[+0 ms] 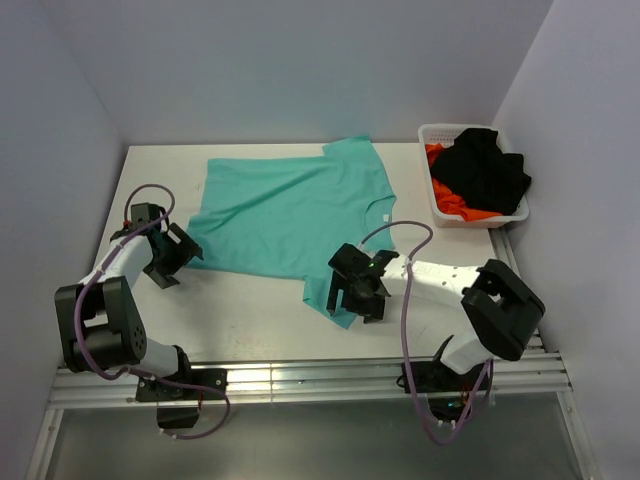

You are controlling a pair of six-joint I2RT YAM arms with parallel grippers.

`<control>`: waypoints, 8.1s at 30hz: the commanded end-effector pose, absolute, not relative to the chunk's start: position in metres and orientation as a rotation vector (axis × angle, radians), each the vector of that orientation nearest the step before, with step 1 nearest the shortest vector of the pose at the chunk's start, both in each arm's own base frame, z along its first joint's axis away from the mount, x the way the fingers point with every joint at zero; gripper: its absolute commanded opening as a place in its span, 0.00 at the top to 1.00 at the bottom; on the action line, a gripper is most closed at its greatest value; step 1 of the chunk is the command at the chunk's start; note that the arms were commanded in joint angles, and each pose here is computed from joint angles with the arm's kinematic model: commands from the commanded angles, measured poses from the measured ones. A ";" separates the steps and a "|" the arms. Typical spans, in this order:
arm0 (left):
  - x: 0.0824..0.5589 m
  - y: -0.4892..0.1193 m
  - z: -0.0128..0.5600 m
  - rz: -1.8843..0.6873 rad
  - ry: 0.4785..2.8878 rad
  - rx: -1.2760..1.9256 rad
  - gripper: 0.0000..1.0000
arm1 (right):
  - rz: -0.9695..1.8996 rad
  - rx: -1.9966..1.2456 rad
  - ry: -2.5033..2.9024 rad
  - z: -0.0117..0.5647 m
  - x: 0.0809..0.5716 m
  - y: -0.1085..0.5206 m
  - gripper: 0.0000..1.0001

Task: Fold and stack the t-shirts
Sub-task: Grap the side of the flattened tshirt closest away from the robot with both arms, then fold the flattened tshirt in 1/3 of the way

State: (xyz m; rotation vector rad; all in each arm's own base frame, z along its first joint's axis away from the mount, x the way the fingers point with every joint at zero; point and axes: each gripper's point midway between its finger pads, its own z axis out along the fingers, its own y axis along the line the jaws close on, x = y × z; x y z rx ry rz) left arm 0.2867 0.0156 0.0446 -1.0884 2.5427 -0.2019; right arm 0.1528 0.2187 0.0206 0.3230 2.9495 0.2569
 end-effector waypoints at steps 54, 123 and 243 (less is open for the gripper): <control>0.327 0.058 -0.006 0.023 2.526 -1.245 0.30 | 0.008 0.293 2.878 0.026 0.169 0.192 1.00; 0.255 -0.002 0.101 -0.230 2.481 -1.199 1.00 | 0.062 0.301 2.777 0.086 0.140 0.139 1.00; 0.378 0.006 0.038 -0.129 2.512 -1.130 1.00 | 0.140 0.550 2.800 0.030 0.483 0.225 1.00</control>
